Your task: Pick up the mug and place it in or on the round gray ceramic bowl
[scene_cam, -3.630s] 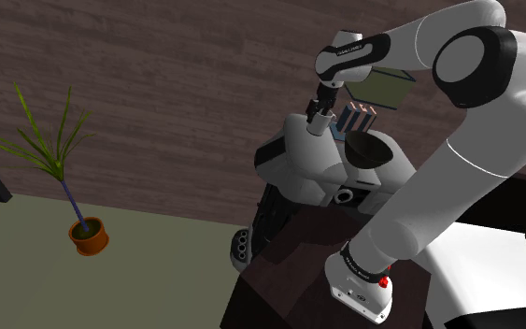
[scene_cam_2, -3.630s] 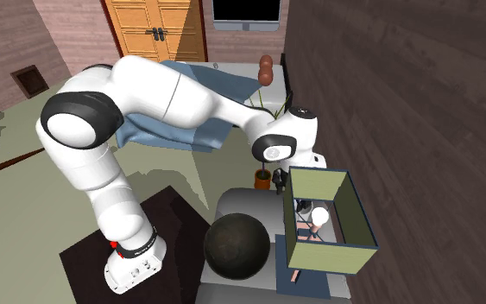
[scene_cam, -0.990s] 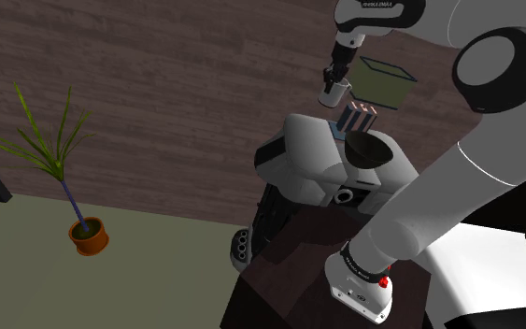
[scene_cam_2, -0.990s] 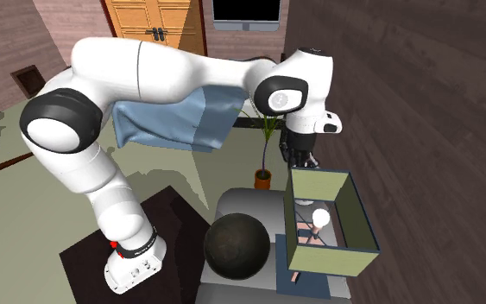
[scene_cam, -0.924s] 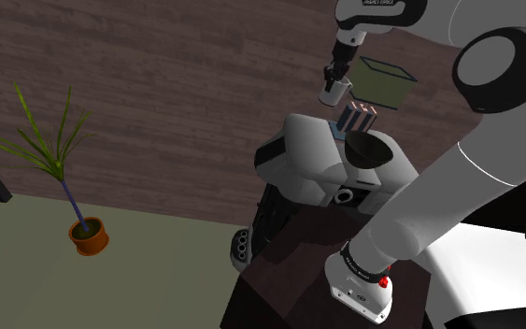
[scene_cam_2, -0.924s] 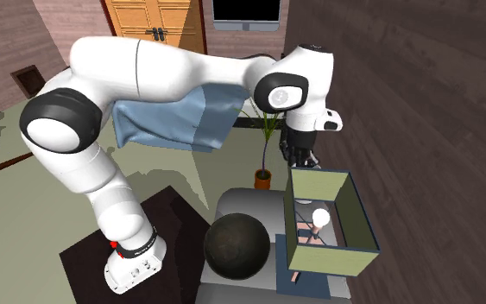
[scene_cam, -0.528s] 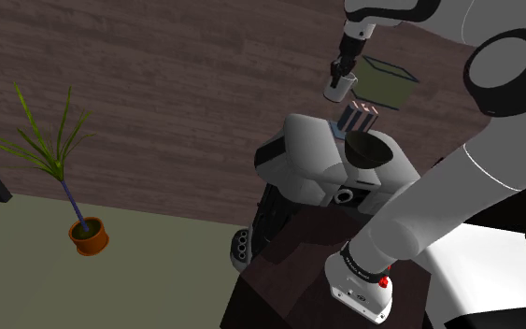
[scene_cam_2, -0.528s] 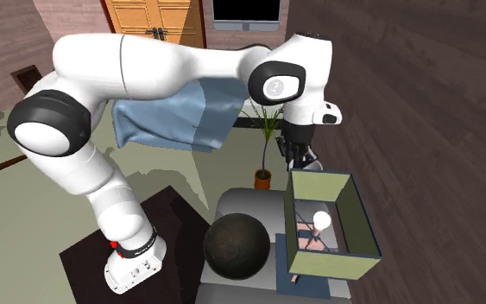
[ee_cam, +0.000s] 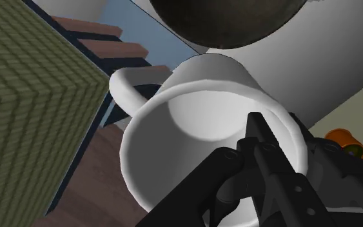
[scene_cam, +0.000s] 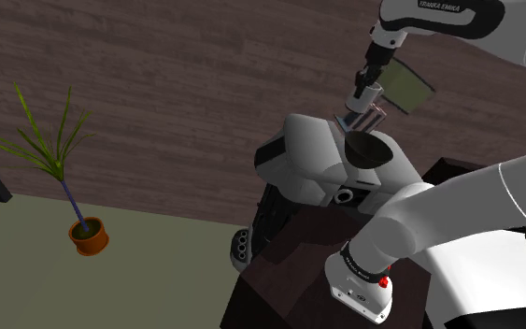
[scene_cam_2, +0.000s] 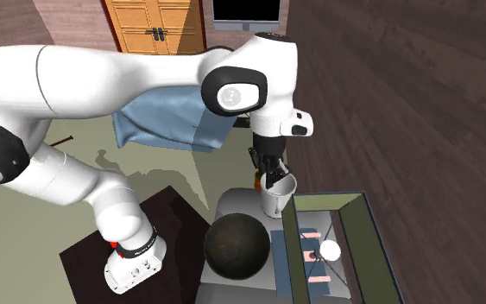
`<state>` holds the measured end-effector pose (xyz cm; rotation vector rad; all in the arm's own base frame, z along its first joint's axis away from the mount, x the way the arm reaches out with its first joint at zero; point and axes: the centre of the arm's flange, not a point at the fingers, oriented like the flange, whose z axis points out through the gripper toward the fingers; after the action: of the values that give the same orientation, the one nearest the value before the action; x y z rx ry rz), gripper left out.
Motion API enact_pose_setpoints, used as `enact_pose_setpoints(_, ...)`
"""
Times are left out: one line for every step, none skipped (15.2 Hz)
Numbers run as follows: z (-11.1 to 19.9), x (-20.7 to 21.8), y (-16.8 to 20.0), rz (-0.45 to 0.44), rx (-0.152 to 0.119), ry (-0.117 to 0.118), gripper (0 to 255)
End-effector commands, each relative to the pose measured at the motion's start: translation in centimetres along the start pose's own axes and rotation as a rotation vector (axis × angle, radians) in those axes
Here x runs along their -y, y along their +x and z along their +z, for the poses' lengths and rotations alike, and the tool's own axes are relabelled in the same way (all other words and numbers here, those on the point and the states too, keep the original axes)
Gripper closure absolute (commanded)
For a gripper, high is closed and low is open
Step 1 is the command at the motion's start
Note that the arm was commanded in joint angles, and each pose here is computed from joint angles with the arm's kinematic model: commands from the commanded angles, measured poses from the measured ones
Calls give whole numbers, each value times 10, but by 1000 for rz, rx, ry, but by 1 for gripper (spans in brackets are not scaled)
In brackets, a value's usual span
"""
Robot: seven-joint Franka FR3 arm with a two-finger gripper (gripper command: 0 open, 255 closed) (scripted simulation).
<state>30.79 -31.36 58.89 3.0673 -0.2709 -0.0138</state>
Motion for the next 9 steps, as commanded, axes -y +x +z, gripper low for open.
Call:
enact_pose_setpoints(-4, 1, -28, 1, 1, 0, 255)
enact_pose_setpoints(-5, 1, -41, 1, 1, 0, 255)
enact_pose_setpoints(-6, 1, -54, 1, 1, 0, 255)
enact_pose_setpoints(-7, 1, -67, 1, 1, 0, 255)
enact_pose_setpoints(-8, 1, -81, 1, 1, 0, 255)
enact_pose_setpoints(-9, 1, -94, 1, 1, 0, 255)
enact_pose_setpoints(-10, 1, -107, 1, 1, 0, 255)
enact_pose_setpoints(-12, 1, -120, 1, 1, 0, 255)
enact_pose_setpoints(-13, 1, -132, 1, 1, 0, 255)
